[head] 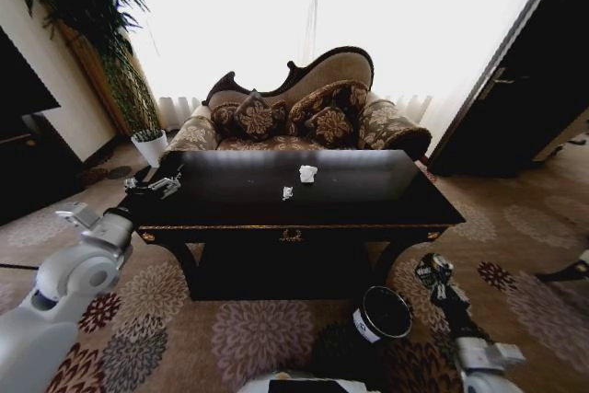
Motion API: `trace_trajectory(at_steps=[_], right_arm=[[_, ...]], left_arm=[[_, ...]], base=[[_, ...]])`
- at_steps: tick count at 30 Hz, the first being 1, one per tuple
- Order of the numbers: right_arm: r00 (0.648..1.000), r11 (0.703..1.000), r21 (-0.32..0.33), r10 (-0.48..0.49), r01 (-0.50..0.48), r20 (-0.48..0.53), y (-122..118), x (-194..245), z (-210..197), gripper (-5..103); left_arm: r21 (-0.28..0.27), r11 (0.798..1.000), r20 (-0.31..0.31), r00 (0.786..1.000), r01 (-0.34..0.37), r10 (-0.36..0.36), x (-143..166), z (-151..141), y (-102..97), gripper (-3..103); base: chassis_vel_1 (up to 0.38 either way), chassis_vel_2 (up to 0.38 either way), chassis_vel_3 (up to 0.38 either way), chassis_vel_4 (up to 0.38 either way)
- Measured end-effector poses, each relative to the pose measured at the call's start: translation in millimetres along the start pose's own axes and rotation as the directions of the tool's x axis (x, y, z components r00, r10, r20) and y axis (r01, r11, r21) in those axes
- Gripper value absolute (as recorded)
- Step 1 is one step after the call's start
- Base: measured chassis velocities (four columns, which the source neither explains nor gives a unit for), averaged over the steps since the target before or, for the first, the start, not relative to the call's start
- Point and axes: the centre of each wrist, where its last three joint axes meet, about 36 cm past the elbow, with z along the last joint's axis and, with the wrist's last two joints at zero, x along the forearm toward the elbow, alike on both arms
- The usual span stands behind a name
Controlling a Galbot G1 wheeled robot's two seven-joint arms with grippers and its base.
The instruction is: Move to the front of the table and place the trash on the table into the trash bin.
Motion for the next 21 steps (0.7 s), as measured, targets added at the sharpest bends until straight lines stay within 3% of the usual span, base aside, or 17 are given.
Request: trace_trajectory(at_steps=[8, 16, 21], right_arm=[[0.990, 0.998, -0.011, 0.053, -0.055, -0.133, -5.1, 8.7, 64.9, 0], [0.981, 0.997, -0.016, 0.074, -0.078, -0.182, 2.2, -5.5, 97.2, 0], [0.967, 0.994, 0.001, 0.109, -0.112, -0.229, -7.8, -20.6, 117.6, 0]], left_arm=[[0.000, 1.000, 0.000, 1.000, 0.000, 0.000, 0.0, 0.0, 0.0, 100], [0.000, 1.000, 0.000, 1.000, 0.000, 0.000, 0.0, 0.0, 0.0, 100], [0.000, 1.000, 0.000, 1.000, 0.000, 0.000, 0.0, 0.0, 0.0, 100]], base=[[0.000, 0.000, 0.000, 0.000], [0.000, 0.000, 0.000, 0.000], [0.000, 0.000, 0.000, 0.000]])
